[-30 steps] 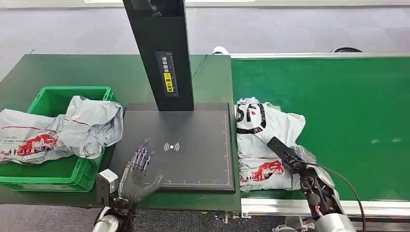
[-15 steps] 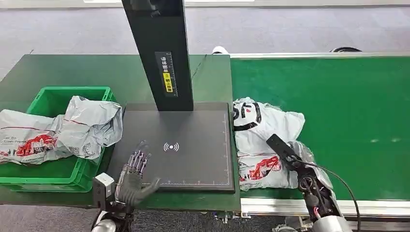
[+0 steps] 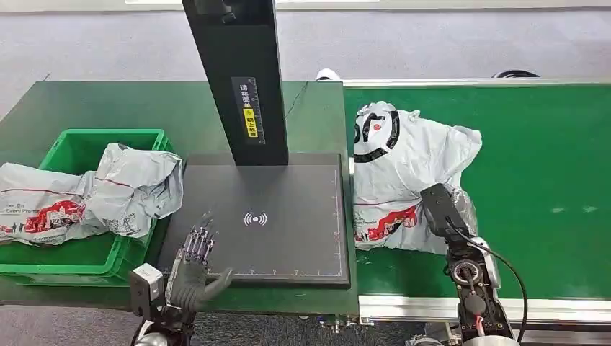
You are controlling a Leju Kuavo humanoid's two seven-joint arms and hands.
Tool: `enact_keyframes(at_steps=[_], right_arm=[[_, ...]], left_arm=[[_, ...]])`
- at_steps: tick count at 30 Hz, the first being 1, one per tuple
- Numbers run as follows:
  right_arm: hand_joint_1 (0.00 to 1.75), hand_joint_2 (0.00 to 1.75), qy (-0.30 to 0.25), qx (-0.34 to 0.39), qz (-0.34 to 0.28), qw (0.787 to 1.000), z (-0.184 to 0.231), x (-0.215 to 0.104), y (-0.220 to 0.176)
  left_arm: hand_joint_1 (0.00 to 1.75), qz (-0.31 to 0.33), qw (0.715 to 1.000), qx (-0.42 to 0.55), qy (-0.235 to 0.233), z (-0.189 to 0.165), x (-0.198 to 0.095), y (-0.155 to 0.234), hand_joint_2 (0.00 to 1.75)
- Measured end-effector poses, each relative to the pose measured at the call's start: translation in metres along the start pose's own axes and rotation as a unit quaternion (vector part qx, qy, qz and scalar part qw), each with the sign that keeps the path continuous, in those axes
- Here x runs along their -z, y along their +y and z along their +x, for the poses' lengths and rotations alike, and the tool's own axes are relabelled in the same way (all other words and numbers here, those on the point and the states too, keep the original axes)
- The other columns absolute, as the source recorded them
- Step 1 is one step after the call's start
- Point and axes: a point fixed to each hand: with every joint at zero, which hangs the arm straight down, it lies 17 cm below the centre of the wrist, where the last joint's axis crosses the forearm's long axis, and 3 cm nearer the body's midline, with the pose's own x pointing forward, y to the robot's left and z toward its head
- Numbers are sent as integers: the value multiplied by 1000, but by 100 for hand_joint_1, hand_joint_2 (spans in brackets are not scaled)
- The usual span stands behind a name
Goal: Moved the parcel from conveyor to table for the left to box.
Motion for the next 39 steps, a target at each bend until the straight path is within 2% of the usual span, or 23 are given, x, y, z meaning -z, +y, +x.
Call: enact_keyframes(at_steps=[5, 9, 17, 21, 26, 29, 34, 39], right_arm=[[175, 175, -83, 67, -65, 992, 43, -7, -30], [175, 175, -160, 104, -136, 972, 85, -22, -66], [175, 175, -290, 115, -286, 906, 159, -75, -135], [175, 175, -322, 115, -314, 886, 180, -93, -148], [175, 175, -364, 90, -383, 844, 206, -125, -169], [175, 175, -384, 77, -383, 837, 221, -133, -164], [175, 175, -424, 28, -332, 842, 250, -135, -125], [175, 175, -416, -7, -223, 882, 255, -112, -68]], left_arm=[[0, 1, 1000, -1, -4, 2, 0, 1, 175], [0, 1, 1000, -1, -6, 3, 1, 1, 175], [0, 3, 1000, -4, -13, 6, 4, 2, 175], [0, 3, 1000, -4, -16, 8, 6, 3, 175], [0, 4, 1000, -6, -19, 10, 8, 4, 175], [0, 6, 1000, -5, -21, 11, 9, 6, 175], [0, 6, 1000, -5, -22, 12, 10, 7, 175], [0, 4, 1000, -4, -30, 14, 11, 6, 175]])
